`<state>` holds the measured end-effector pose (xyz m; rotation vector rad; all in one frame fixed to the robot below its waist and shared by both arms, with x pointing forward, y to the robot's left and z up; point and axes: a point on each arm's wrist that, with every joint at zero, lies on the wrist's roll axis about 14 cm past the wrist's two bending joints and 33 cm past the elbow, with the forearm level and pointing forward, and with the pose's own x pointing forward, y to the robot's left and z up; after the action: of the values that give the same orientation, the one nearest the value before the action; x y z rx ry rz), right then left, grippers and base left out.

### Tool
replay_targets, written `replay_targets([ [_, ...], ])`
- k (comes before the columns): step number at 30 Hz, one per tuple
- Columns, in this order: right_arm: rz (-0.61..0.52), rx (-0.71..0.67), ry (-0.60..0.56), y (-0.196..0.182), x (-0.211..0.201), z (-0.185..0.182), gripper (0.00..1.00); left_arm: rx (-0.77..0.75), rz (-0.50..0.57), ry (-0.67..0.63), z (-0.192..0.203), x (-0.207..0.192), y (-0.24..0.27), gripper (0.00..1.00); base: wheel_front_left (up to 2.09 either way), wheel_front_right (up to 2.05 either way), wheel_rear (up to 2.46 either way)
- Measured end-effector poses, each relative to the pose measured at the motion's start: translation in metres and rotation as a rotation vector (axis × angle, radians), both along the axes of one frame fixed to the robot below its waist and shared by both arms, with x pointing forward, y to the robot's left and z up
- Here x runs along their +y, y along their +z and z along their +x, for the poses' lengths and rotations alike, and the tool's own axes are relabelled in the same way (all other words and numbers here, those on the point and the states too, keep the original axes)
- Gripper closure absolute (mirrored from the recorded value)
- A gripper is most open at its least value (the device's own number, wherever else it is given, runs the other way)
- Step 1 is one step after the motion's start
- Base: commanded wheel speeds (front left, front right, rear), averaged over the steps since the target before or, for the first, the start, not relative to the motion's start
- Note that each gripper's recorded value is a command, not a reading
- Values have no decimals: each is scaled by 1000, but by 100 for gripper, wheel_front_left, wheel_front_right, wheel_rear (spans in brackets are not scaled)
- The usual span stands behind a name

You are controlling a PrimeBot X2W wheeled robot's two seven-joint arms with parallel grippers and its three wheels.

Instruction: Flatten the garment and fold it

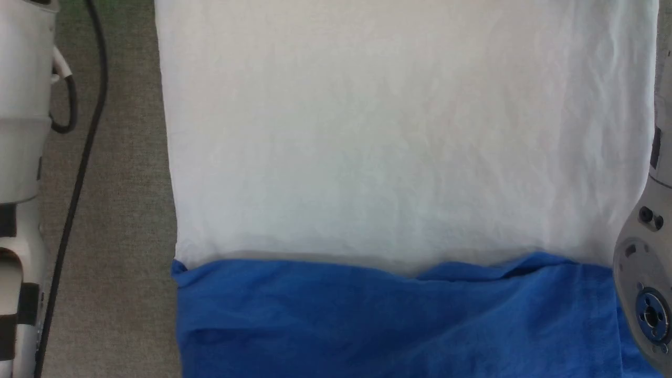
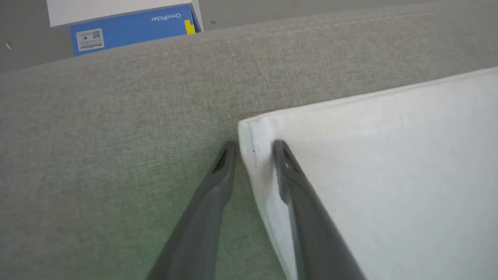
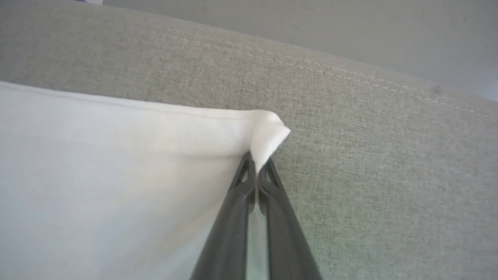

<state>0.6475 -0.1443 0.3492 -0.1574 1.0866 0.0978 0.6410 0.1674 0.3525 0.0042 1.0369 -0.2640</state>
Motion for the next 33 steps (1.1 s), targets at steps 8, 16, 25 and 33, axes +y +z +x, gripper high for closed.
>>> replay_targets([
  [8,1,-125,31,11,1,15,100,-255,-4,38,29,11,27,100,0,0,0],
  [16,-9,-462,39,78,-9,58,100,-664,-16,61,66,22,104,100,0,0,0],
  [25,76,-684,78,126,2,59,100,-1055,-104,-34,50,5,179,100,0,0,0],
  [33,235,-676,65,112,0,-3,100,-1112,-153,-45,-20,12,172,100,0,0,0],
])
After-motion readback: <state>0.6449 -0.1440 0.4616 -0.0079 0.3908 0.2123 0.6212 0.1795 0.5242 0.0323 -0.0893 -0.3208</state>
